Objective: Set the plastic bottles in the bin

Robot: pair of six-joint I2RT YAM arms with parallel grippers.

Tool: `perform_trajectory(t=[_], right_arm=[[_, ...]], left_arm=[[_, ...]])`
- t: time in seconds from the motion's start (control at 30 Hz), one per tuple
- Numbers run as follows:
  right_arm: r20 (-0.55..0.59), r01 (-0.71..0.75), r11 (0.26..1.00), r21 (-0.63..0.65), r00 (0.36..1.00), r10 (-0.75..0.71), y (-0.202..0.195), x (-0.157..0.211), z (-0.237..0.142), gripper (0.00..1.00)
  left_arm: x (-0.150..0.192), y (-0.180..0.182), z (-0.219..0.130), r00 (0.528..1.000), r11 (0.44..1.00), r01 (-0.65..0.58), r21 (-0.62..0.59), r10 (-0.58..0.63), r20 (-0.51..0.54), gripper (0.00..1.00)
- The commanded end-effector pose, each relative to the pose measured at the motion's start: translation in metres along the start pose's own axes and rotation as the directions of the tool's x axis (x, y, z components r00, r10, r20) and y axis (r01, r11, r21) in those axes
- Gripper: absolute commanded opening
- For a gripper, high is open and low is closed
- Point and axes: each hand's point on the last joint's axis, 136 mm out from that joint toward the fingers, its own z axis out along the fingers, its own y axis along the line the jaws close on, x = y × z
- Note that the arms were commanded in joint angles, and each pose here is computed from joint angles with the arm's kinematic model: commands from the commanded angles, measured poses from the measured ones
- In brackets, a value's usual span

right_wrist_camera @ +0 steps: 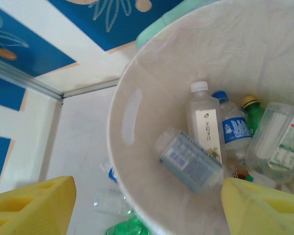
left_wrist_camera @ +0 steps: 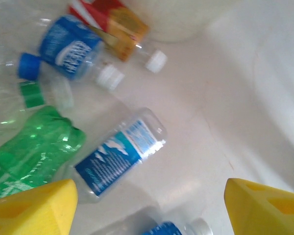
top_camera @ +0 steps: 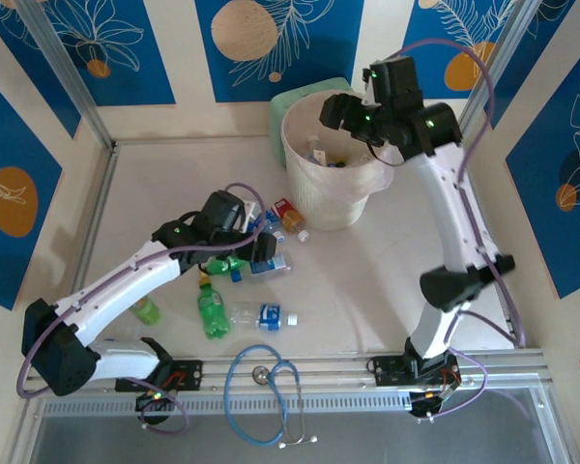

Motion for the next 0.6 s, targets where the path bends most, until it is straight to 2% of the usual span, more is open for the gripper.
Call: perform_trajectory(t=[0.0,0.23,0.4,0.57], right_arm=[[0.079,0.06,0.998,-0.017,0.995,-0.058,0.007,0.007,-0.047,0.78],[0.034,0.066,0.997,-0.042,0.997,-0.065,-0.012,0.071,-0.079,0.79],[-0.008,0.029,1.0,0.005,1.0,-0.029,-0.038,0.104,-0.087,0.8],[-0.024,-0.012,1.0,0.025,1.0,0.013,-0.054,0.123,-0.091,0.81]], left_arm=[[0.019,-0.022,-0.006,0.982,0.983,-0.173,0.065,0.178,-0.07,0.78],[0.069,-0.038,0.004,0.882,0.918,-0.369,0.143,0.394,-0.259,0.8],[0.109,-0.047,0.014,0.754,0.838,-0.503,0.211,0.545,-0.366,0.81],[0.136,-0.051,0.022,0.67,0.787,-0.561,0.255,0.613,-0.419,0.82]])
